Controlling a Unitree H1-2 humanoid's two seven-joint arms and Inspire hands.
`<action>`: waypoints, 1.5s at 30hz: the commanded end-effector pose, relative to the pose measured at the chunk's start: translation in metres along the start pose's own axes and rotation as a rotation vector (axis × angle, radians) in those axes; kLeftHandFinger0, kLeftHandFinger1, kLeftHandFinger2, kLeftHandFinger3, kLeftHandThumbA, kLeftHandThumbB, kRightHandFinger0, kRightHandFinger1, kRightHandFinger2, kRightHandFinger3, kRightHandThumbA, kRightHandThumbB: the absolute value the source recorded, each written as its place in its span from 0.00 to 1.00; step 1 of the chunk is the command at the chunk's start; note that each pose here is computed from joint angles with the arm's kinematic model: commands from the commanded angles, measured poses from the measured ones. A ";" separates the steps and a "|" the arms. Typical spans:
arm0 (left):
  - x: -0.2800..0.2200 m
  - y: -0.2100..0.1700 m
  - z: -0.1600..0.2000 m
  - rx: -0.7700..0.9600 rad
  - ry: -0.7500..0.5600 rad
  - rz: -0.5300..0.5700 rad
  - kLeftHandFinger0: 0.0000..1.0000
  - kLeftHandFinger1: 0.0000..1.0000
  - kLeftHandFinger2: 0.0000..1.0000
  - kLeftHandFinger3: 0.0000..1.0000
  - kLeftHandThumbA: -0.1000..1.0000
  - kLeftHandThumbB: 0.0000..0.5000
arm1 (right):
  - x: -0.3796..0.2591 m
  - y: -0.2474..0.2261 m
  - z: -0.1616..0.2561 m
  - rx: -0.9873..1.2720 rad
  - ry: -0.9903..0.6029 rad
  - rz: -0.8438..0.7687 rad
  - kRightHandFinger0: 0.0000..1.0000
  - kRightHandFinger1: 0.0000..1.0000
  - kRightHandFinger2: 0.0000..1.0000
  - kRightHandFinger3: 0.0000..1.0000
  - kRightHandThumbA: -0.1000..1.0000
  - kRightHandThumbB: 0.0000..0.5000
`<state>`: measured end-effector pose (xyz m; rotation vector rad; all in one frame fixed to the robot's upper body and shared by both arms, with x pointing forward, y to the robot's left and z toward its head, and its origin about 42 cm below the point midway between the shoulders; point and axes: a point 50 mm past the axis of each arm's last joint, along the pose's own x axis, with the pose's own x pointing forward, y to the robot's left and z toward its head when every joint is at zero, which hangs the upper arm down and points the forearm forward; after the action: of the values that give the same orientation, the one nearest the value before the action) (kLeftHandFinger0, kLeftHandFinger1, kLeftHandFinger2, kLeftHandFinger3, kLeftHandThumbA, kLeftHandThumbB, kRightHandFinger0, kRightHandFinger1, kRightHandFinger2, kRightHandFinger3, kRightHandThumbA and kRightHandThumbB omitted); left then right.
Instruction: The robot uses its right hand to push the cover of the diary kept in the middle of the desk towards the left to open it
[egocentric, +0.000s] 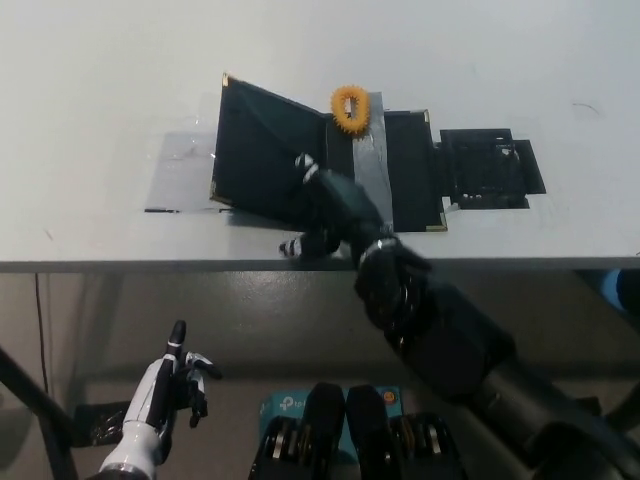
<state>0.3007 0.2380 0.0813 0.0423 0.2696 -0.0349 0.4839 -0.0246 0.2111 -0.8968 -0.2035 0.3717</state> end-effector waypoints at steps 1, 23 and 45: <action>0.004 0.001 0.015 0.013 -0.037 -0.008 0.09 0.12 0.07 0.28 1.00 0.98 | 0.014 -0.022 0.021 -0.194 -0.056 -0.009 1.00 1.00 1.00 1.00 1.00 0.83; -0.008 0.013 0.000 0.008 -0.011 0.031 0.13 0.19 0.15 0.33 1.00 0.92 | -0.071 -0.145 0.036 0.682 -0.213 -0.090 1.00 1.00 1.00 1.00 1.00 0.62; -0.021 0.029 -0.010 -0.019 0.004 0.105 0.12 0.18 0.14 0.36 1.00 0.95 | -0.271 -0.207 -0.119 1.045 -0.186 -0.790 0.91 0.97 0.95 0.98 1.00 0.43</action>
<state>0.2838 0.2505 0.0678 0.0376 0.3219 0.0020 0.3880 -0.2790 0.2788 -0.0219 -0.2534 -0.0672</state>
